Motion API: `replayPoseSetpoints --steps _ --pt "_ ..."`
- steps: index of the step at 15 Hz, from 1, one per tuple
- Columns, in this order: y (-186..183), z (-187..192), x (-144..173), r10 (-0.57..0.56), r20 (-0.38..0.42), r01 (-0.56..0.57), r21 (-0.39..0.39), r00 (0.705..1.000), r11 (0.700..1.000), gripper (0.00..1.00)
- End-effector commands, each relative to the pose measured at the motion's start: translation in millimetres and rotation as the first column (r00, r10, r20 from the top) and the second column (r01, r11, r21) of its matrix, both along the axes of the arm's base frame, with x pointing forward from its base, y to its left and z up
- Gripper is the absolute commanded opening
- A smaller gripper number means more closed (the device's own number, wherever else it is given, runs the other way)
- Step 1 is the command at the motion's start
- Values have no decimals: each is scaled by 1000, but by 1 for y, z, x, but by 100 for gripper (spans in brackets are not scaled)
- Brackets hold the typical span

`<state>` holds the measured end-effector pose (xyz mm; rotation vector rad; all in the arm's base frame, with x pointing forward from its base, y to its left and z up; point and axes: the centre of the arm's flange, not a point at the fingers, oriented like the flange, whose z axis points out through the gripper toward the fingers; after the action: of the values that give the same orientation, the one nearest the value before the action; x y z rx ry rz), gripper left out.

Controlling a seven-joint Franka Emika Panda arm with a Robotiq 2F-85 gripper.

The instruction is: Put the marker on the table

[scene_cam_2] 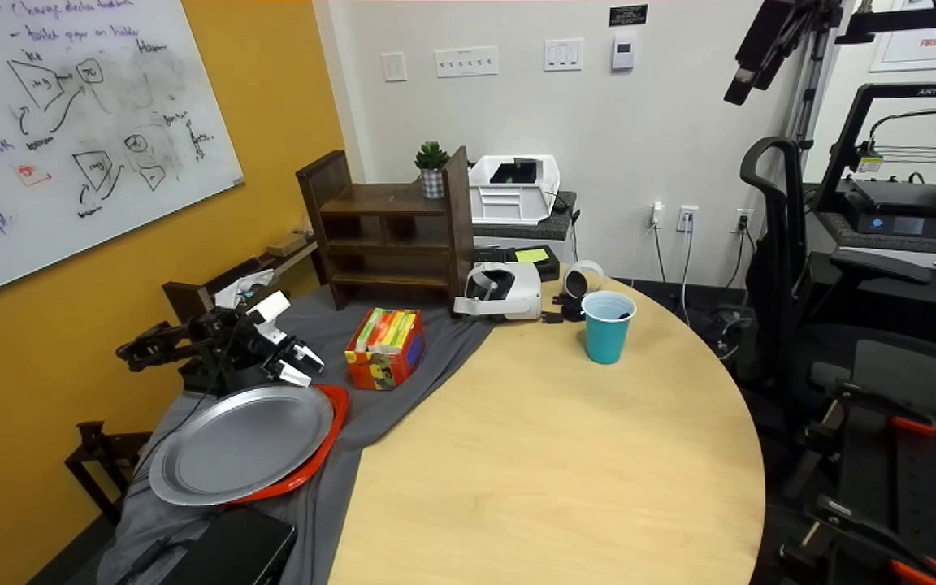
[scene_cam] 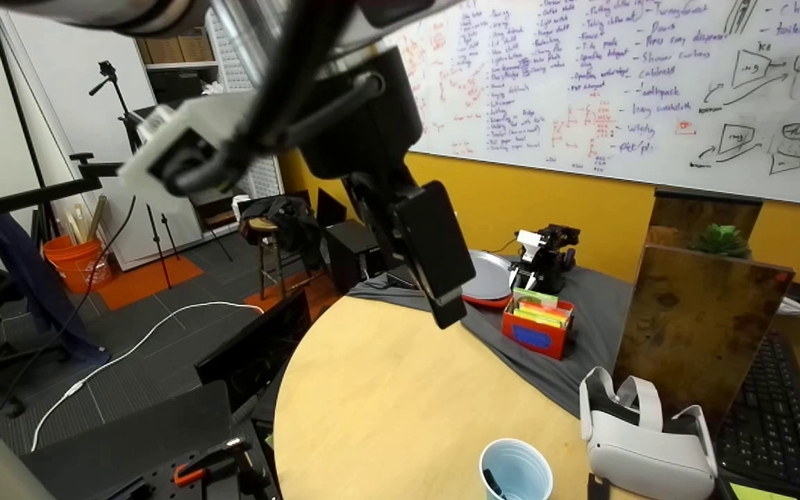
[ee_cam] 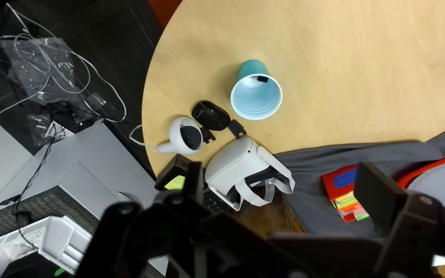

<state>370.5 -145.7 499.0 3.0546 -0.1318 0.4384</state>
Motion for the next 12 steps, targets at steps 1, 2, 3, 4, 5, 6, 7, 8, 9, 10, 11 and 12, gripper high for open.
replayPoseSetpoints --steps 1,2,3,4,5,6,7,8,9,10,11,12 --pt "-9 -15 32 -21 -3 21 28 1000 999 100" --pt "-9 -20 36 -23 -5 23 31 1000 999 100" --pt "-9 -27 40 -25 -6 25 35 1000 999 100" --pt "-10 -32 44 -24 -7 24 34 1000 999 100" --pt "-9 -39 47 -26 -7 26 32 1000 999 100" --pt "-9 -44 49 -26 -6 26 29 1000 999 100" --pt "-9 -52 51 -25 -5 26 25 1000 999 100" --pt "-10 -59 53 -27 -2 27 17 1000 999 100" --pt "-10 -66 55 -26 -2 26 11 1000 1000 100" --pt "-10 -72 58 -27 1 27 8 1000 1000 100" --pt "-10 -79 59 -24 -1 24 7 1000 1000 100" --pt "-11 -84 61 -23 -4 23 7 1000 1000 100"
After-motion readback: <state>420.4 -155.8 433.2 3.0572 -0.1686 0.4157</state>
